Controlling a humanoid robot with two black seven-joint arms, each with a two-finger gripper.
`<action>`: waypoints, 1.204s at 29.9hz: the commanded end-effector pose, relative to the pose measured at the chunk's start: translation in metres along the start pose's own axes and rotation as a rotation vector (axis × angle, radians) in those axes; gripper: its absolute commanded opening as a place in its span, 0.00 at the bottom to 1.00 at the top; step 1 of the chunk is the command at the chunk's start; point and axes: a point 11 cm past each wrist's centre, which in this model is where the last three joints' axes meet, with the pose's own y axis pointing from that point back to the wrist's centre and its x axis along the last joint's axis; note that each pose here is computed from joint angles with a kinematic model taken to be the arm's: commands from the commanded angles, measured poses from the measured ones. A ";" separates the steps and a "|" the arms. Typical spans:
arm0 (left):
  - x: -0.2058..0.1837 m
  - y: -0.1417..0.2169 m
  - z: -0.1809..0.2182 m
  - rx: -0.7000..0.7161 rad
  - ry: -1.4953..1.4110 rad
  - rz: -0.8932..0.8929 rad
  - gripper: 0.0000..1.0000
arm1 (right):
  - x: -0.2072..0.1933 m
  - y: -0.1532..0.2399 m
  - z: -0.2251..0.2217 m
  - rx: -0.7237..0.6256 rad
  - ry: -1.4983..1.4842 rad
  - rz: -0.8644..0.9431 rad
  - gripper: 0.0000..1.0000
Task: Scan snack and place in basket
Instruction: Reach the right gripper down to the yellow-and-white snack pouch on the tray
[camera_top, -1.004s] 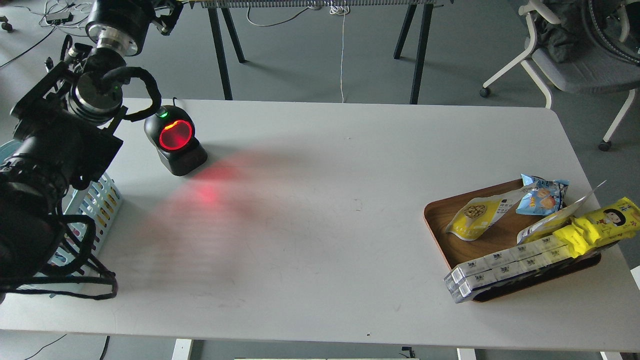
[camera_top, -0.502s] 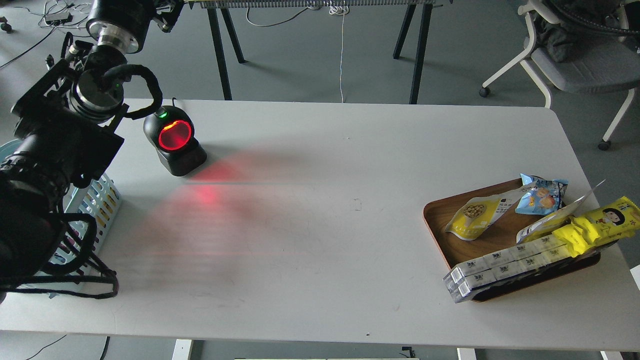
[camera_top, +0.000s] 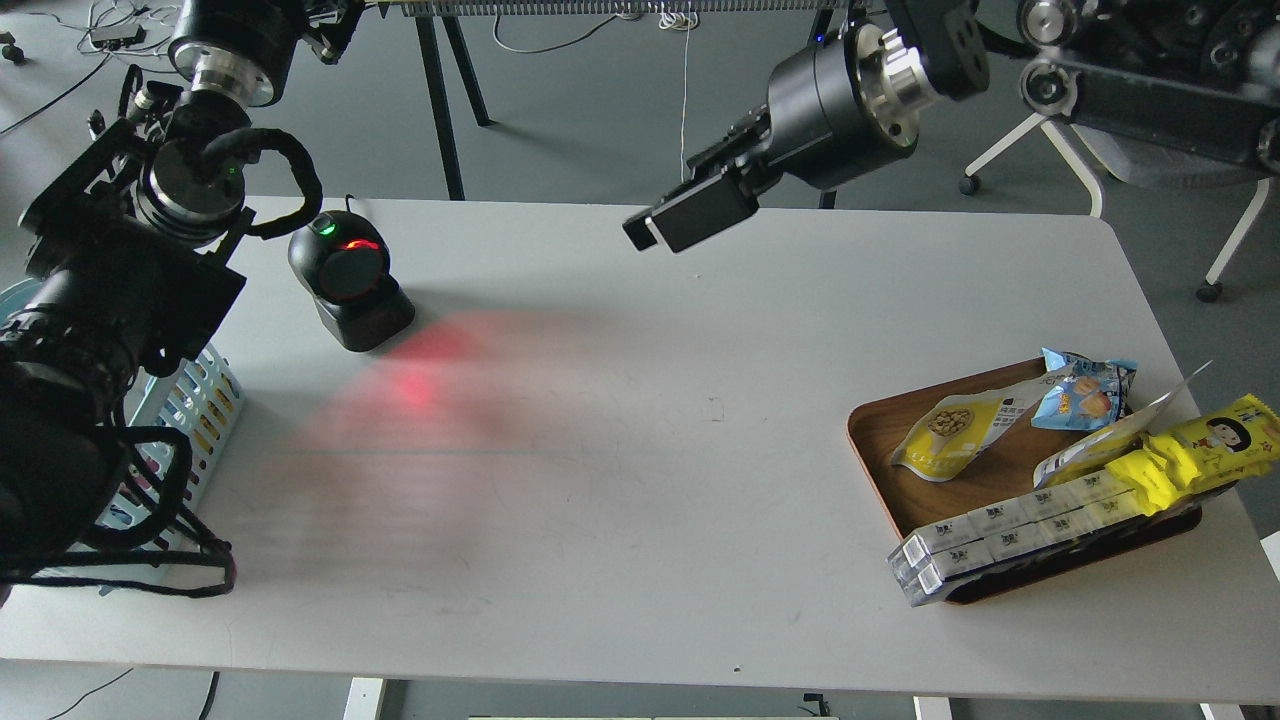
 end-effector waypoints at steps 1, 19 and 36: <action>0.001 0.001 -0.001 0.003 -0.001 0.002 1.00 | -0.025 -0.012 0.001 -0.030 0.100 -0.107 0.99; 0.003 0.002 -0.002 0.005 -0.001 0.007 1.00 | -0.168 0.028 0.053 -0.163 0.388 -0.436 0.98; 0.004 0.002 -0.001 0.005 -0.003 0.007 1.00 | -0.210 0.034 0.061 -0.156 0.351 -0.491 0.96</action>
